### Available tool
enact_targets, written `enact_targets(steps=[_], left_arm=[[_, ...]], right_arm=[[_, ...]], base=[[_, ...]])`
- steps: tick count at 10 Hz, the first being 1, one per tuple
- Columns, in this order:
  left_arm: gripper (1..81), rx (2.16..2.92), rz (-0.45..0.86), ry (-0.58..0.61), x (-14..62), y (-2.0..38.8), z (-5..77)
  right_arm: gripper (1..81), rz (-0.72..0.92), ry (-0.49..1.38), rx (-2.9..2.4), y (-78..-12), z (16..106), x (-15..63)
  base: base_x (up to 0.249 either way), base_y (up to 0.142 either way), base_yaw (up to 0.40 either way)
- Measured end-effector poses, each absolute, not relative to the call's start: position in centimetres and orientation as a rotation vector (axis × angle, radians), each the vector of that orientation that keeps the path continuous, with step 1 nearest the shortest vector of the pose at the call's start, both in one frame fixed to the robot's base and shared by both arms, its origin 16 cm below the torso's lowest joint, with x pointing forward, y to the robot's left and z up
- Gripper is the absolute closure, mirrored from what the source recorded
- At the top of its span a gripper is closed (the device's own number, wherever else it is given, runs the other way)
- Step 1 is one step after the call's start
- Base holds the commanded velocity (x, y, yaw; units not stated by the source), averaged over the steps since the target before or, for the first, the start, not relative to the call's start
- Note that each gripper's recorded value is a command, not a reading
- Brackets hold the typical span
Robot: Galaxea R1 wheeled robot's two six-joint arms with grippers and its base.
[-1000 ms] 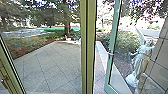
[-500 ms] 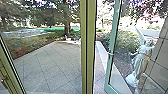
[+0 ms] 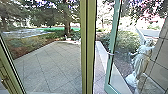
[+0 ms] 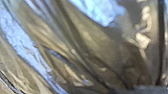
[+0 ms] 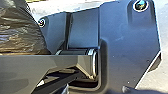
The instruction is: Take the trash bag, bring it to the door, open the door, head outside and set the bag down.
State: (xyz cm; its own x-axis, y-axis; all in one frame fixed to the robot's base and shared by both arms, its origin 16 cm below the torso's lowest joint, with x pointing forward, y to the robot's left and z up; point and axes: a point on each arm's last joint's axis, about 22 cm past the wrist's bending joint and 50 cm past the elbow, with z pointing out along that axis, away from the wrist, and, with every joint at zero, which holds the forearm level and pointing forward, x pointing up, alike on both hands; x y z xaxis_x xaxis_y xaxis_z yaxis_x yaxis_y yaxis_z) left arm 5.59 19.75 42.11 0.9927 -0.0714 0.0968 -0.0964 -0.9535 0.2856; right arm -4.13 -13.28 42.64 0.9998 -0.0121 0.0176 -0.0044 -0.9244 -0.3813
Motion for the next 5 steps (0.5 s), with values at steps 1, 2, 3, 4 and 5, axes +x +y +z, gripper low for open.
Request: enact_targets(steps=[1,2,3,4,5], left_arm=[[81.1,2.842,0.124,-0.122,5.6,19.75,42.11],[81.1,2.842,0.124,-0.122,5.6,19.73,42.11],[81.1,2.842,0.124,-0.122,5.61,19.75,42.11],[81.1,2.842,0.123,-0.122,5.56,19.75,42.11],[81.1,2.842,0.125,-0.122,5.6,19.75,42.11]], right_arm=[[1.0,-0.023,0.022,-2.75,-13.28,42.63,-4.27],[1.0,-0.021,0.02,-2.751,-13.3,42.62,-4.45],[1.0,-0.028,-0.021,-2.757,-13.44,42.55,-4.63],[1.0,-0.025,-0.025,-2.765,-13.51,42.46,-4.93],[1.0,-0.028,-0.024,-2.776,-13.66,42.35,-5.1]], base=[[0.0,0.0,0.0],[0.0,0.0,0.0],[0.0,-0.088,0.0],[0.0,-0.103,0.0],[0.0,-0.109,0.0]])
